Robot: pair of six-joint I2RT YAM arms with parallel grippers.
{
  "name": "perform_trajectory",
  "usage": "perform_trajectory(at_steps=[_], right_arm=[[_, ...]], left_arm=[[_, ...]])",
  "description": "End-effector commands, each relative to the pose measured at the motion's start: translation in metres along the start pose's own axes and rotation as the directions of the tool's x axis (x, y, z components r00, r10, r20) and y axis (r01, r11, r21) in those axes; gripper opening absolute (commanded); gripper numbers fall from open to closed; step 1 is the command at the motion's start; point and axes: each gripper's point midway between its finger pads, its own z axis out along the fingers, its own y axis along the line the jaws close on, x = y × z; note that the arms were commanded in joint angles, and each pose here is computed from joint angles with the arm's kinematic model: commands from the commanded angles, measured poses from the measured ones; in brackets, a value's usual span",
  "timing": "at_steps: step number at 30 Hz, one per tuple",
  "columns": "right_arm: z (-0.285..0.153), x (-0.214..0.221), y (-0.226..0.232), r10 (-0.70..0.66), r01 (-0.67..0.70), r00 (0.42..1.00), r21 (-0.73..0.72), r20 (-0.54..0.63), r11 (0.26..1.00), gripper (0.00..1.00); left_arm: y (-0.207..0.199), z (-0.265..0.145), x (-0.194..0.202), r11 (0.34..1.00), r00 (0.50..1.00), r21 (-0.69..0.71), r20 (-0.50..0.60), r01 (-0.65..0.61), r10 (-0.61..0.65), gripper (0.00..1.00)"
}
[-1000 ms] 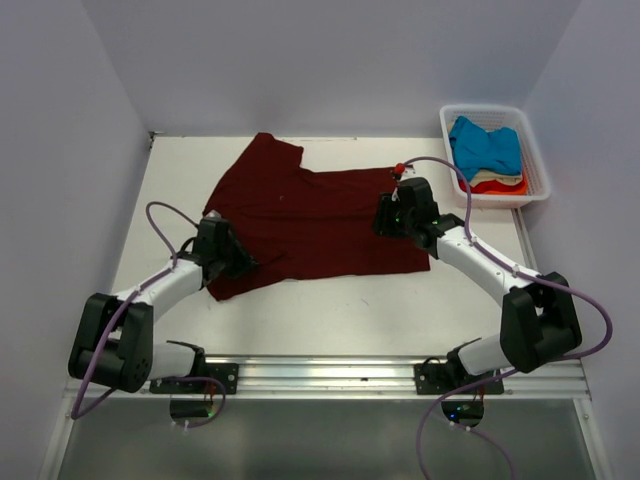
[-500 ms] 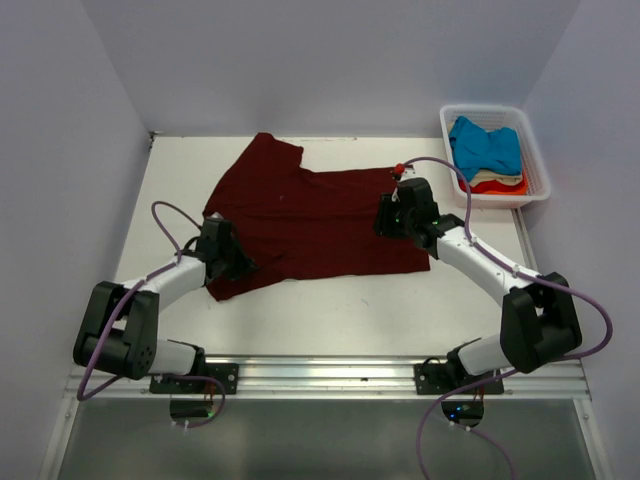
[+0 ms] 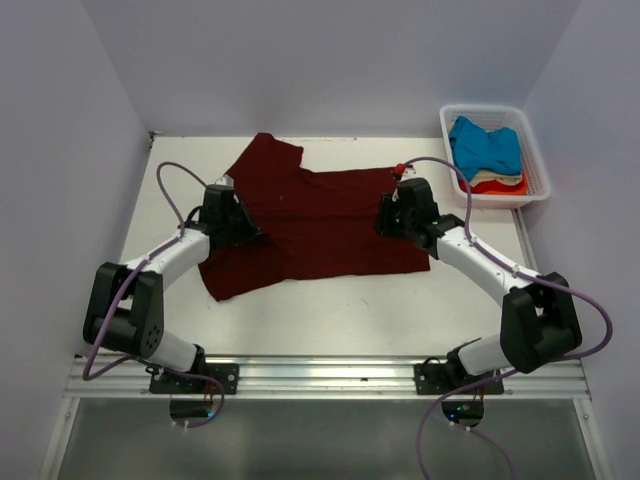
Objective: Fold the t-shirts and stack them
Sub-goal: Grap the side of the flattened tshirt furthest away from the robot with both arms
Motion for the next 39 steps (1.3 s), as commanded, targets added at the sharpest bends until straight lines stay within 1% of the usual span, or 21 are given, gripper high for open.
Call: perform_trajectory(at_steps=[1,7,8,9,10,11,12,15,18,20,21,22,23,24,25,27,28,30,33,35,39], right_arm=[[-0.011,-0.012,0.000,-0.018,0.018,0.999,0.006,0.043,1.000,0.39],[-0.012,-0.011,-0.002,-0.024,0.023,0.999,0.010,0.040,1.000,0.39],[-0.012,-0.011,-0.001,-0.025,0.024,0.999,0.010,0.038,1.000,0.40],[-0.012,-0.010,-0.002,-0.026,0.026,0.999,0.010,0.036,1.000,0.40],[-0.011,-0.009,-0.002,-0.027,0.026,0.999,0.012,0.032,1.000,0.41],[-0.010,-0.008,-0.003,-0.026,0.025,0.999,0.012,0.030,1.000,0.41],[-0.010,-0.008,-0.002,-0.027,0.026,0.999,0.012,0.029,1.000,0.41],[-0.007,-0.008,-0.001,-0.027,0.027,0.999,0.006,0.026,1.000,0.42],[-0.003,-0.008,0.000,-0.027,0.027,0.999,0.006,0.023,1.000,0.43],[0.002,-0.009,0.001,-0.027,0.027,1.000,0.004,0.016,1.000,0.43],[0.004,-0.013,0.003,-0.027,0.027,0.999,0.002,0.020,1.000,0.44],[0.009,-0.012,0.003,-0.027,0.027,1.000,0.004,0.009,1.000,0.44],[0.011,-0.012,0.003,-0.032,0.032,0.999,0.007,-0.001,0.999,0.45],[0.011,-0.019,0.007,-0.037,0.037,0.999,-0.001,0.006,0.999,0.45],[0.012,-0.021,0.008,-0.038,0.038,0.999,-0.001,0.002,0.999,0.46],[0.015,-0.025,0.009,-0.044,0.044,0.999,-0.002,-0.005,0.999,0.46],[0.017,-0.026,0.011,-0.045,0.045,0.999,-0.005,-0.006,0.999,0.46],[0.018,-0.029,0.014,-0.044,0.044,0.999,-0.017,-0.003,0.999,0.46],[0.018,-0.030,0.016,-0.047,0.047,0.999,-0.022,-0.003,0.999,0.46],[0.016,-0.029,0.014,-0.048,0.048,0.999,-0.022,-0.005,0.999,0.46],[0.014,-0.023,0.011,-0.054,0.054,0.998,-0.016,-0.011,0.998,0.46]], left_arm=[[-0.009,0.019,-0.004,0.997,0.997,0.036,-0.029,-0.075,0.076,0.00],[-0.012,0.041,-0.006,0.995,0.993,0.037,-0.064,-0.095,0.097,0.00],[-0.013,0.042,-0.010,0.995,0.993,0.033,-0.057,-0.097,0.099,0.02],[-0.014,0.043,-0.011,0.994,0.993,0.033,-0.055,-0.101,0.102,0.09],[-0.015,0.043,-0.013,0.993,0.993,0.042,-0.048,-0.109,0.111,0.26],[-0.020,0.043,-0.017,0.991,0.993,0.059,-0.025,-0.117,0.119,0.37],[-0.023,0.041,-0.021,0.990,0.992,0.069,-0.005,-0.123,0.124,0.53],[-0.039,0.029,-0.045,0.980,0.983,0.097,0.090,-0.171,0.163,0.67],[-0.058,0.011,-0.090,0.972,0.951,0.068,0.233,-0.226,0.205,1.00],[-0.074,0.003,-0.130,0.963,0.912,0.034,0.333,-0.266,0.240,1.00],[-0.071,0.018,-0.136,0.961,0.911,0.008,0.322,-0.275,0.258,1.00],[-0.084,0.013,-0.164,0.962,0.901,0.005,0.352,-0.271,0.253,1.00],[-0.085,0.021,-0.173,0.964,0.906,-0.005,0.339,-0.267,0.253,1.00],[-0.071,0.052,-0.171,0.963,0.923,-0.036,0.279,-0.267,0.266,1.00],[-0.083,0.050,-0.199,0.963,0.916,-0.038,0.299,-0.267,0.266,1.00],[-0.086,0.081,-0.222,0.957,0.913,-0.062,0.288,-0.284,0.289,1.00],[-0.076,0.092,-0.223,0.955,0.922,-0.105,0.251,-0.277,0.295,1.00],[-0.075,0.123,-0.241,0.952,0.920,-0.121,0.248,-0.280,0.302,0.99],[-0.058,0.160,-0.250,0.953,0.930,-0.150,0.225,-0.263,0.291,0.97],[-0.046,0.181,-0.241,0.959,0.940,-0.148,0.207,-0.243,0.270,0.96],[-0.032,0.197,-0.239,0.973,0.948,-0.125,0.232,-0.193,0.218,0.95]])
